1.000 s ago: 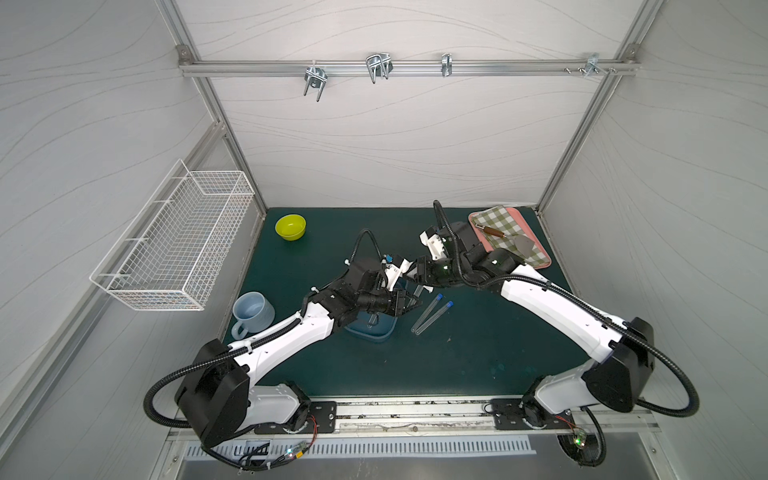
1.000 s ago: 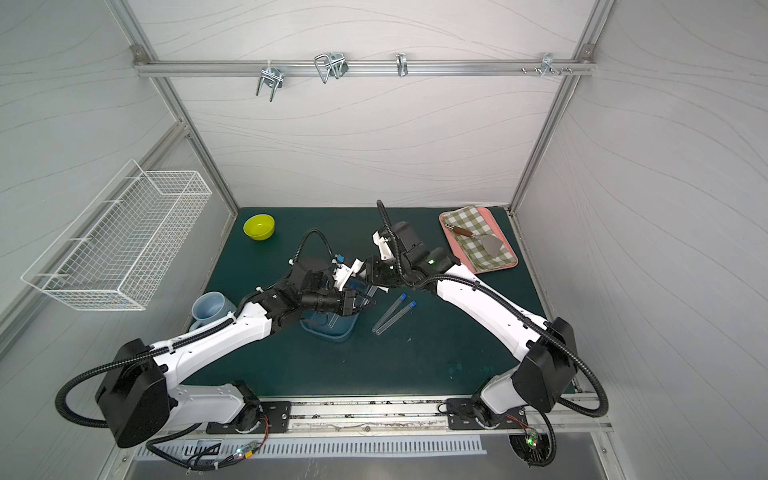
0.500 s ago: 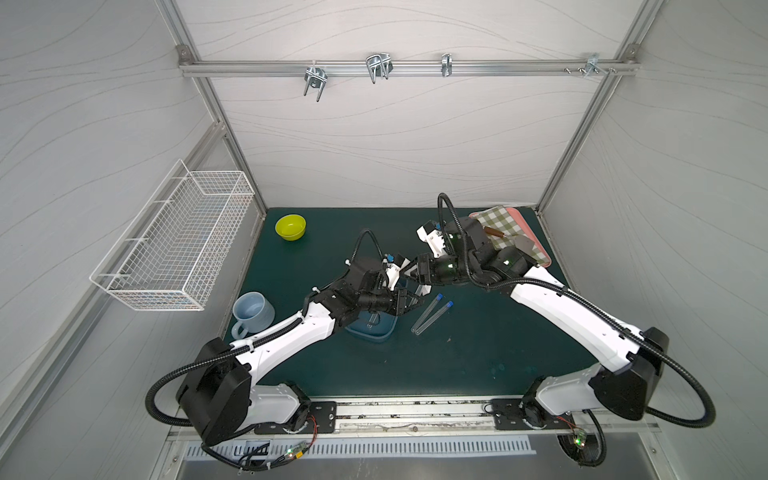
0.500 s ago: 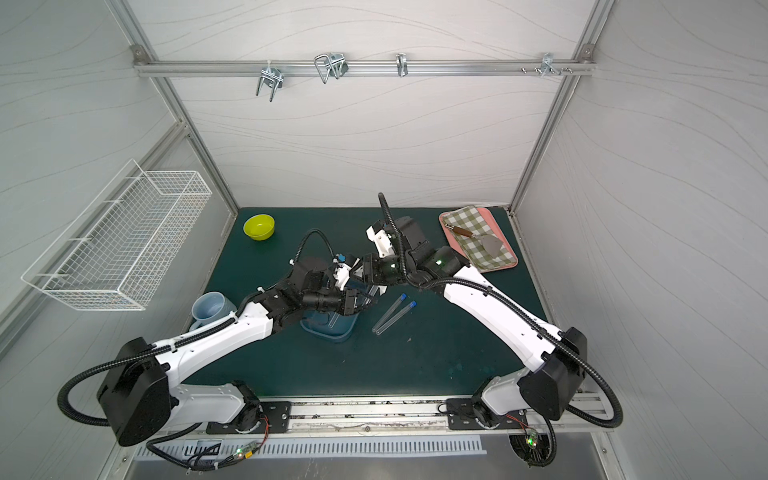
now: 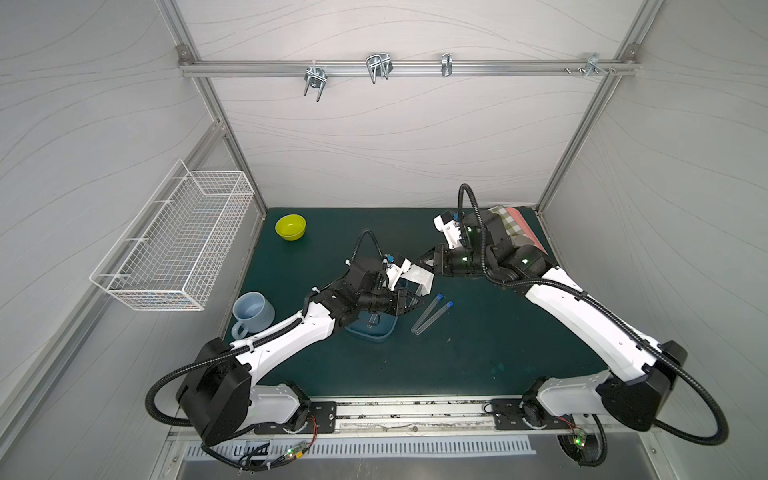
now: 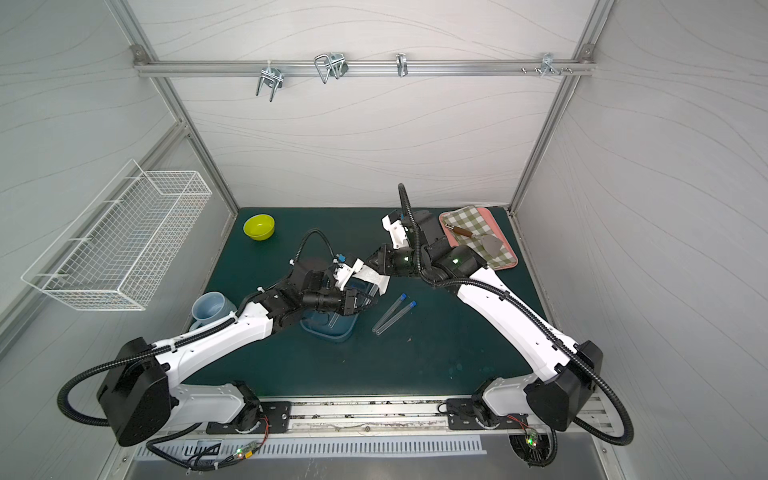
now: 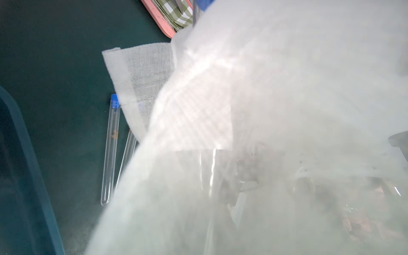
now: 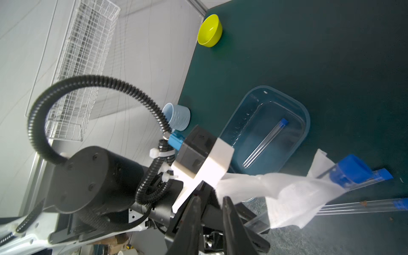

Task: Wipe the exteriors of test tubes
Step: Wipe the dirt from the test tube.

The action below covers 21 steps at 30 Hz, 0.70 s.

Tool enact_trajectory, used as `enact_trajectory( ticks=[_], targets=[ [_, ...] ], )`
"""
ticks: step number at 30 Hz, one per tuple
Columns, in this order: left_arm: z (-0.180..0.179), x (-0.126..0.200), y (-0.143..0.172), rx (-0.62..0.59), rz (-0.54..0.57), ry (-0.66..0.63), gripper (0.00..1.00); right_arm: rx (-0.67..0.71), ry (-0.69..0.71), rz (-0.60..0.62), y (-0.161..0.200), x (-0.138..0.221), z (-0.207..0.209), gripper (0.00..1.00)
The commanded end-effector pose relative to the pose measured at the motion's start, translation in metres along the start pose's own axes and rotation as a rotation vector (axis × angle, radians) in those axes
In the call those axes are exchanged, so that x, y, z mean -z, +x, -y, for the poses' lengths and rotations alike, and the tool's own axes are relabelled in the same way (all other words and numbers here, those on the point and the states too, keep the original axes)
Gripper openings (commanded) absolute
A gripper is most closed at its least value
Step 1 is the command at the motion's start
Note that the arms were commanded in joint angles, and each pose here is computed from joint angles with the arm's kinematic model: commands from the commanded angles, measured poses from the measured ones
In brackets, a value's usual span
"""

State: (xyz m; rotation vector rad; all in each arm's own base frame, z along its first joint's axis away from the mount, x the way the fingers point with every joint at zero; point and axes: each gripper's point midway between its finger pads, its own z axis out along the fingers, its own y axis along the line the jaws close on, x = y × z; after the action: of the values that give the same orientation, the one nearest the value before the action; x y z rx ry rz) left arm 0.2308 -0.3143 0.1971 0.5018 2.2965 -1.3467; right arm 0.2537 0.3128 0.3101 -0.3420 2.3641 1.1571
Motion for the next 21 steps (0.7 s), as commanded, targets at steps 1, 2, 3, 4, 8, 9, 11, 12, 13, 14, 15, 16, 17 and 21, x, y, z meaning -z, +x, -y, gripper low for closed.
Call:
enact_trajectory(
  ticks=[1,2,3,4,8,9,11,12,13,14,15,16,17,21],
  targets=[
    [0.013,0.004,-0.006,-0.03,0.015,0.038,0.1,-0.011,0.029,-0.018,-0.003,-0.019,0.013,0.18],
    [0.015,0.005,-0.006,-0.032,0.019,0.041,0.1,-0.013,0.036,-0.022,-0.004,-0.024,0.015,0.17],
    [0.014,0.005,-0.006,-0.033,0.018,0.041,0.1,-0.015,0.047,-0.024,-0.006,-0.029,0.018,0.16],
    [0.016,0.006,-0.006,-0.036,0.018,0.044,0.1,-0.015,0.063,-0.022,-0.009,-0.034,0.021,0.16],
    [0.017,0.008,-0.006,-0.04,0.02,0.048,0.1,-0.017,0.096,-0.011,-0.018,-0.046,0.029,0.14],
    [0.018,0.008,-0.006,-0.041,0.021,0.049,0.1,-0.016,0.102,-0.012,-0.019,-0.049,0.03,0.14],
    [0.018,0.008,-0.006,-0.042,0.02,0.052,0.11,-0.01,0.112,-0.01,-0.023,-0.054,0.032,0.14],
    [0.019,0.008,-0.007,-0.043,0.022,0.053,0.11,-0.008,0.117,-0.012,-0.025,-0.056,0.033,0.15],
    [0.019,0.008,-0.006,-0.043,0.021,0.053,0.11,-0.006,0.12,-0.012,-0.027,-0.057,0.033,0.15],
    [0.018,0.008,-0.006,-0.041,0.018,0.053,0.11,-0.003,0.124,-0.013,-0.028,-0.058,0.033,0.15],
    [0.018,0.007,-0.006,-0.042,0.018,0.053,0.11,0.004,0.127,-0.007,-0.03,-0.057,0.032,0.15],
    [0.017,0.007,-0.005,-0.038,0.017,0.05,0.11,0.007,0.128,-0.002,-0.033,-0.057,0.031,0.15],
    [0.018,0.007,-0.006,-0.038,0.019,0.051,0.11,0.01,0.125,-0.003,-0.033,-0.056,0.03,0.15],
    [0.016,0.006,-0.005,-0.031,0.017,0.048,0.11,0.021,0.109,0.012,-0.036,-0.044,0.02,0.19]
  ],
)
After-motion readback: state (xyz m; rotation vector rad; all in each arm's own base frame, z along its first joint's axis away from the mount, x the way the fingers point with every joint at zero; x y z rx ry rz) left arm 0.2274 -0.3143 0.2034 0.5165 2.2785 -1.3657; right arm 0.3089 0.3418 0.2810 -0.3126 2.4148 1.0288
